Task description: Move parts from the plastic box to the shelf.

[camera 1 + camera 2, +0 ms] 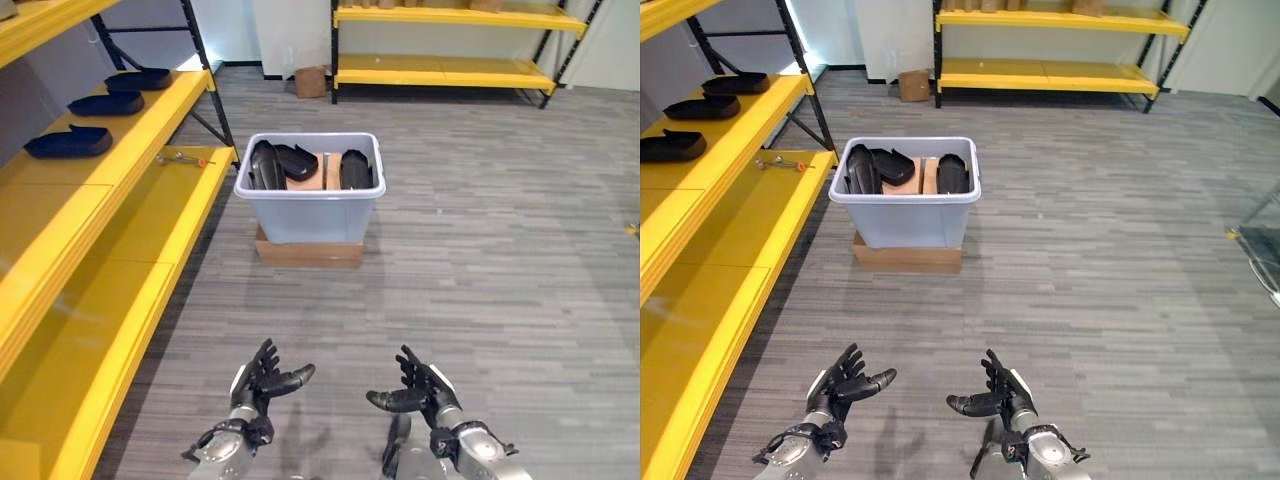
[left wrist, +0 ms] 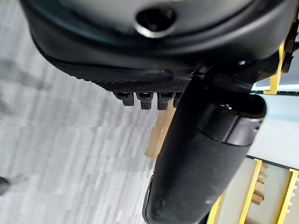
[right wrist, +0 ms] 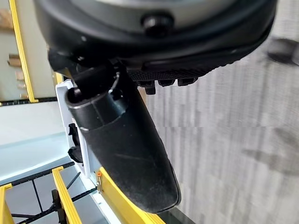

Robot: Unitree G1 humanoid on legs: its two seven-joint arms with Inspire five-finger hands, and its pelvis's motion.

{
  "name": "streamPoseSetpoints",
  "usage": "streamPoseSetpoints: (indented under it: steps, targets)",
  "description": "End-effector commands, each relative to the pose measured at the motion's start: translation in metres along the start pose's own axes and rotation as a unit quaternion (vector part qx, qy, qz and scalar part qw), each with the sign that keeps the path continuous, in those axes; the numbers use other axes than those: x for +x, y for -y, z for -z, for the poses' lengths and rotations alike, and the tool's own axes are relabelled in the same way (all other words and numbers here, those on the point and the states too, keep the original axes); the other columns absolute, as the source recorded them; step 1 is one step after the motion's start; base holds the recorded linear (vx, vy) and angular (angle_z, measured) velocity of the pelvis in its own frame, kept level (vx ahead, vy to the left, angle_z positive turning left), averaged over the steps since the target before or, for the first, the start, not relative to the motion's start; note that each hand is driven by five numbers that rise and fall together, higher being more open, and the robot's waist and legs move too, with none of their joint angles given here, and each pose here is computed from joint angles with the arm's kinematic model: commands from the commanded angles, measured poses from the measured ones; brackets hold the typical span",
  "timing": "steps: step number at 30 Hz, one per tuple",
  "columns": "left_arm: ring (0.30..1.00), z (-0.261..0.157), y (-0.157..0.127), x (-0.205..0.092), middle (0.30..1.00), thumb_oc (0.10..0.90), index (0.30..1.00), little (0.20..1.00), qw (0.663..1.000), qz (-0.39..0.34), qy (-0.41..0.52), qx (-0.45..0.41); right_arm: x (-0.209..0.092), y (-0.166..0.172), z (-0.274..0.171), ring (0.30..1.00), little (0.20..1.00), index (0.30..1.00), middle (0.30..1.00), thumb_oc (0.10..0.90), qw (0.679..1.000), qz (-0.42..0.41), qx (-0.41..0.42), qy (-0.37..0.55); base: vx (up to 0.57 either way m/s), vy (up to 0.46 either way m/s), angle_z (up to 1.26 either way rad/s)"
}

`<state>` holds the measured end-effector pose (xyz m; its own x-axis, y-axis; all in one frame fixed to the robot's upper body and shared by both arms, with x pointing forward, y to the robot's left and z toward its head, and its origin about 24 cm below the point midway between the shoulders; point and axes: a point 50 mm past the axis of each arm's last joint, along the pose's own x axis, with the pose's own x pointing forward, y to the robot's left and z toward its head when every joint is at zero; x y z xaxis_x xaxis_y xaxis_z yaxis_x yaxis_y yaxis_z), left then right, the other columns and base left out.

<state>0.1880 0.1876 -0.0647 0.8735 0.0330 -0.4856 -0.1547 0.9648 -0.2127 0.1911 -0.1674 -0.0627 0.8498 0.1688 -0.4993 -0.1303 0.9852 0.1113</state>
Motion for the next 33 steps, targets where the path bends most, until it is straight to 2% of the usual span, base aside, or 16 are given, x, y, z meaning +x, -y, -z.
streamPoseSetpoints:
  steps: [1, 7, 13, 20, 25, 33]
  targets:
    - [1.000, -0.050, 0.013, 0.007, 1.000, 0.900, 1.000, 1.000, 0.992, 0.039, 0.121, 0.025, 0.006, -0.001, -0.045, 1.000, 1.000, 1.000, 1.000, 0.900, 0.993, -0.004, 0.026, 0.115, 0.21, -0.219, 0.20]
    - [1.000, -0.058, 0.014, 0.006, 1.000, 0.900, 1.000, 1.000, 0.990, 0.044, 0.132, 0.019, 0.007, 0.009, -0.059, 1.000, 1.000, 1.000, 1.000, 0.900, 0.989, 0.016, 0.024, 0.142, 0.12, -0.081, -0.40]
    - [1.000, -0.062, 0.002, 0.004, 1.000, 0.900, 1.000, 1.000, 0.989, 0.033, 0.136, 0.041, 0.010, -0.001, -0.054, 1.000, 1.000, 1.000, 1.000, 0.900, 0.991, 0.000, 0.028, 0.132, 0.32, 0.198, -0.35]
    - [1.000, -0.074, -0.006, 0.003, 1.000, 0.900, 1.000, 1.000, 0.986, 0.023, 0.154, 0.059, 0.014, -0.012, -0.054, 1.000, 1.000, 1.000, 1.000, 0.900, 0.991, -0.021, 0.029, 0.128, 0.26, 0.259, 0.20]
    - [1.000, -0.068, -0.009, -0.002, 1.000, 0.900, 1.000, 1.000, 0.987, 0.022, 0.145, 0.067, 0.011, -0.013, -0.045, 1.000, 1.000, 1.000, 1.000, 0.900, 0.993, -0.025, 0.021, 0.113, 0.21, 0.262, 0.14]
    - [1.000, -0.061, -0.004, 0.000, 1.000, 0.900, 1.000, 1.000, 0.988, 0.036, 0.135, 0.065, 0.007, -0.006, -0.046, 1.000, 1.000, 1.000, 1.000, 0.900, 0.993, -0.025, 0.007, 0.116, 0.23, -0.032, 0.51]
